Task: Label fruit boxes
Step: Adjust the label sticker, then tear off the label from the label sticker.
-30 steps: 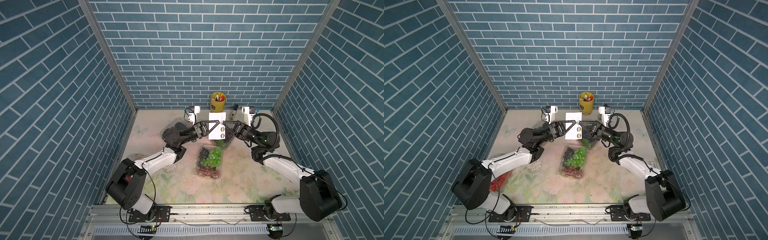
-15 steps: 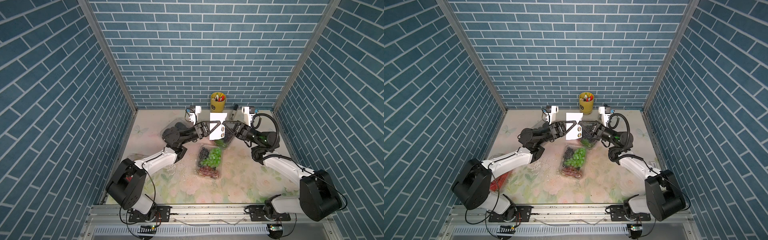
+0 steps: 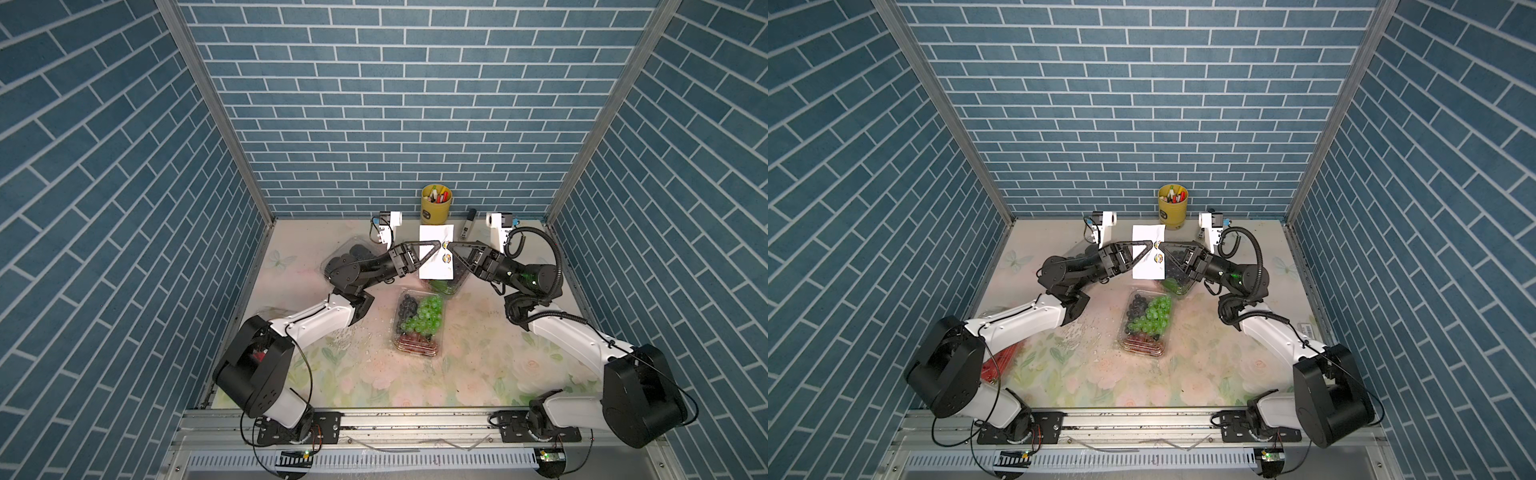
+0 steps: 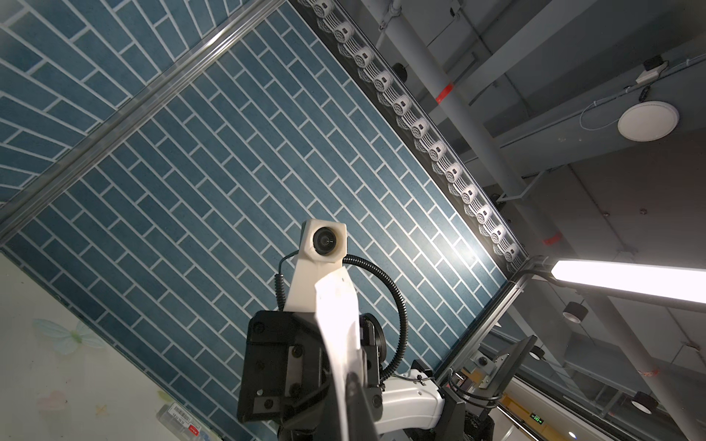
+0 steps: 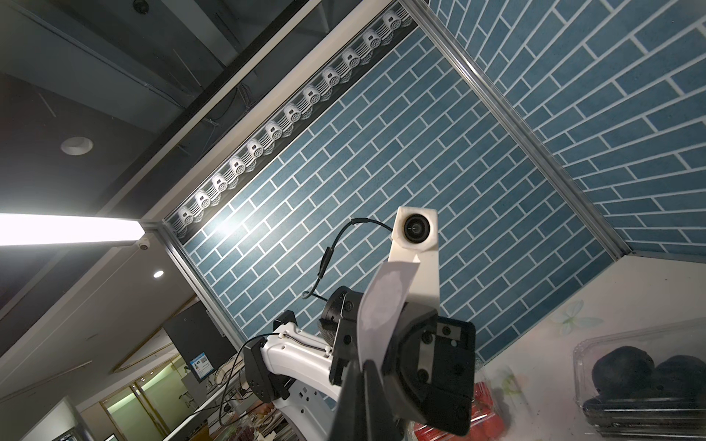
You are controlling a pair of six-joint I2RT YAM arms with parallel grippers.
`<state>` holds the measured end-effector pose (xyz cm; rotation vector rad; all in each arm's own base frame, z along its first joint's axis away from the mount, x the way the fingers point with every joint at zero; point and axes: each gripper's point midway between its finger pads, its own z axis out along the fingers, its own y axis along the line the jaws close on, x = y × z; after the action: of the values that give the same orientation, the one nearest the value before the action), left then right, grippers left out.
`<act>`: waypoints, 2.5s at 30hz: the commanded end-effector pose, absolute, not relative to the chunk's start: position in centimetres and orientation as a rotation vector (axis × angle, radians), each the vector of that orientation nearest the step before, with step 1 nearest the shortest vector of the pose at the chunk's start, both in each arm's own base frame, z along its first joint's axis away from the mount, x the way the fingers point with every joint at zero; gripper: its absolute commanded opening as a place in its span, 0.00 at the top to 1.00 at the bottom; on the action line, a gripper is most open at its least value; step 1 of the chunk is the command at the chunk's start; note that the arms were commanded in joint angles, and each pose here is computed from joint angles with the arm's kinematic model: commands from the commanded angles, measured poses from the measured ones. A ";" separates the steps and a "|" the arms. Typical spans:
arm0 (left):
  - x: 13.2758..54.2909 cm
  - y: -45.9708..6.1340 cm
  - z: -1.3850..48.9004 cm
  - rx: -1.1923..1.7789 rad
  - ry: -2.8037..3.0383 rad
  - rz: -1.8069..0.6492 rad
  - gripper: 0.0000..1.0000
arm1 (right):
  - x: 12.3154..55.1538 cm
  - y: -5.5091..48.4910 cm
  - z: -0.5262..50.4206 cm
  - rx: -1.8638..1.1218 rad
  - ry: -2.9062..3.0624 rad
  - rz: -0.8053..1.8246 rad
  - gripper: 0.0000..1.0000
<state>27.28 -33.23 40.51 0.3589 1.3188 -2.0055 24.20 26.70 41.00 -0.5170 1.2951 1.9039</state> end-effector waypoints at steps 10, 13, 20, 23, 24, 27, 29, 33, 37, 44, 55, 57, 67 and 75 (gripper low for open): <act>26.9 -33.5 40.9 0.401 1.297 -2.007 1.00 | 23.3 26.8 41.9 -0.573 1.245 1.905 1.00; 26.7 -33.2 41.1 0.413 1.296 -2.001 0.99 | 23.1 26.8 41.8 -0.584 1.248 1.903 1.00; 27.4 -31.1 41.4 0.370 1.289 -1.955 0.83 | 23.1 26.7 41.8 -0.585 1.247 1.897 1.00; 27.4 -30.7 41.5 0.362 1.288 -1.946 0.82 | 23.1 26.7 41.8 -0.585 1.247 1.897 1.00; 27.4 -30.7 41.5 0.362 1.289 -1.946 0.82 | 23.2 26.7 41.7 -0.582 1.251 1.898 1.00; 27.3 -30.7 41.7 0.367 1.285 -1.948 0.85 | 23.4 26.8 41.6 -0.581 1.254 1.898 1.00; 27.4 -30.7 41.7 0.369 1.284 -1.949 0.91 | 23.4 26.8 41.6 -0.580 1.256 1.899 1.00; 27.3 -30.9 41.9 0.377 1.285 -1.953 0.98 | 23.6 26.9 41.5 -0.576 1.258 1.898 1.00; 27.1 -30.8 42.0 0.386 1.280 -1.953 1.00 | 23.7 26.9 41.4 -0.572 1.264 1.900 0.96; 27.0 -30.4 41.3 0.409 1.368 -1.808 1.00 | 24.5 26.4 40.0 -0.511 1.359 1.820 0.72; 27.5 -28.1 38.6 0.399 1.564 -1.347 1.00 | 25.7 24.8 37.4 -0.352 1.658 1.496 0.67; 27.4 -28.3 38.1 0.403 1.581 -1.298 1.00 | 25.9 25.4 37.3 -0.348 1.692 1.490 0.68; 27.1 -28.3 37.6 0.401 1.593 -1.248 1.00 | 25.5 28.3 37.1 -0.388 1.761 1.461 0.69; 27.0 -28.7 37.5 0.410 1.593 -1.261 1.00 | 25.7 29.8 36.6 -0.402 1.791 1.489 0.68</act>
<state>27.33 -28.62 36.92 0.3913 1.6196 -1.2663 25.57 29.52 35.28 -0.3733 1.8255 1.5086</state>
